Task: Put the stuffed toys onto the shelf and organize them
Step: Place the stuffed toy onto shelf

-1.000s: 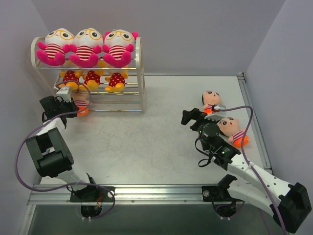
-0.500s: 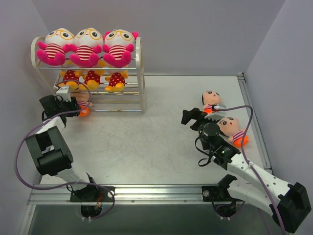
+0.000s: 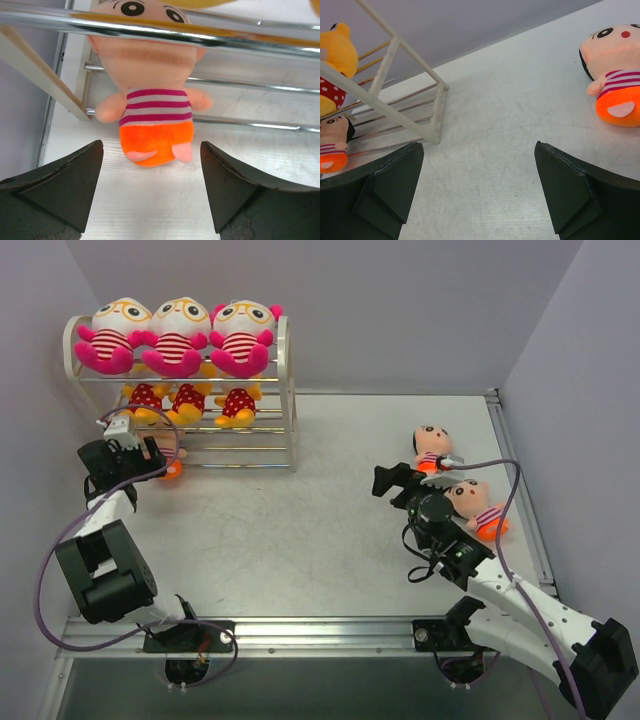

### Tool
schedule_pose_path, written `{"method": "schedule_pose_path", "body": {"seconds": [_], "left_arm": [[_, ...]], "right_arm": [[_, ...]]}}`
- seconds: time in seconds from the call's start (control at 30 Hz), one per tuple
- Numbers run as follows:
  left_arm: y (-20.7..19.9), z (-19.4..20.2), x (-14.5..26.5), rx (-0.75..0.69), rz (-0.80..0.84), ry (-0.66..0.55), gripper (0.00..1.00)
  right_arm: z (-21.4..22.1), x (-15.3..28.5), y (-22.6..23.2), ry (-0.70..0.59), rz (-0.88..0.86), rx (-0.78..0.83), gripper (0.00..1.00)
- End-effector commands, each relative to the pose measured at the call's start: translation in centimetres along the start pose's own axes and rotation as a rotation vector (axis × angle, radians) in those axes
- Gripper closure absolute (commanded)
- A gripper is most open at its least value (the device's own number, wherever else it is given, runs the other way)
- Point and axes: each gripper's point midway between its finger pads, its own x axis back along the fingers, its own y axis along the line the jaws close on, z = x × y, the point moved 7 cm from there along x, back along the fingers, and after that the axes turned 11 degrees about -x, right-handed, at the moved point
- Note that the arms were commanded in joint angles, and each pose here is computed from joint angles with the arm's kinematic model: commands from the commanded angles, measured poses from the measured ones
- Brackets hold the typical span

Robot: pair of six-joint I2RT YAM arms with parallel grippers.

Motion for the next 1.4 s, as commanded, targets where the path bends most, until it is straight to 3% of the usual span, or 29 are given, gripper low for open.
{"method": "schedule_pose_path", "body": {"seconds": [0.0, 0.2, 0.47, 0.57, 0.67, 1.1, 1.37], "left_arm": [[-0.2, -1.7, 1.6, 0.079, -0.051, -0.075, 0.13], [-1.1, -1.9, 4.2, 0.171, -0.108, -0.106, 0.13], [-1.7, 0.6, 7.0, 0.716, -0.394, -0.177, 0.13], [-1.8, 0.6, 6.5, 0.831, -0.399, -0.25, 0.13], [-2.1, 1.5, 5.4, 0.903, -0.399, -0.242, 0.13], [-3.4, 1.6, 0.2, 0.9, -0.363, -0.239, 0.15], [-3.6, 1.8, -2.0, 0.907, -0.336, -0.322, 0.23]], "right_arm": [[-1.2, 0.2, 0.5, -0.052, -0.028, -0.034, 0.01], [-1.6, 0.6, 0.5, -0.067, -0.04, -0.046, 0.0], [-1.7, 1.0, 0.5, -0.073, -0.048, -0.053, 0.01], [-1.7, 1.1, 0.5, -0.076, -0.046, -0.05, 0.01], [-1.7, 1.1, 0.5, -0.081, -0.045, -0.05, 0.01], [-1.4, 1.1, 0.2, -0.084, -0.024, -0.033, 0.01], [-1.0, 0.8, 0.0, -0.077, -0.01, -0.02, 0.0]]}}
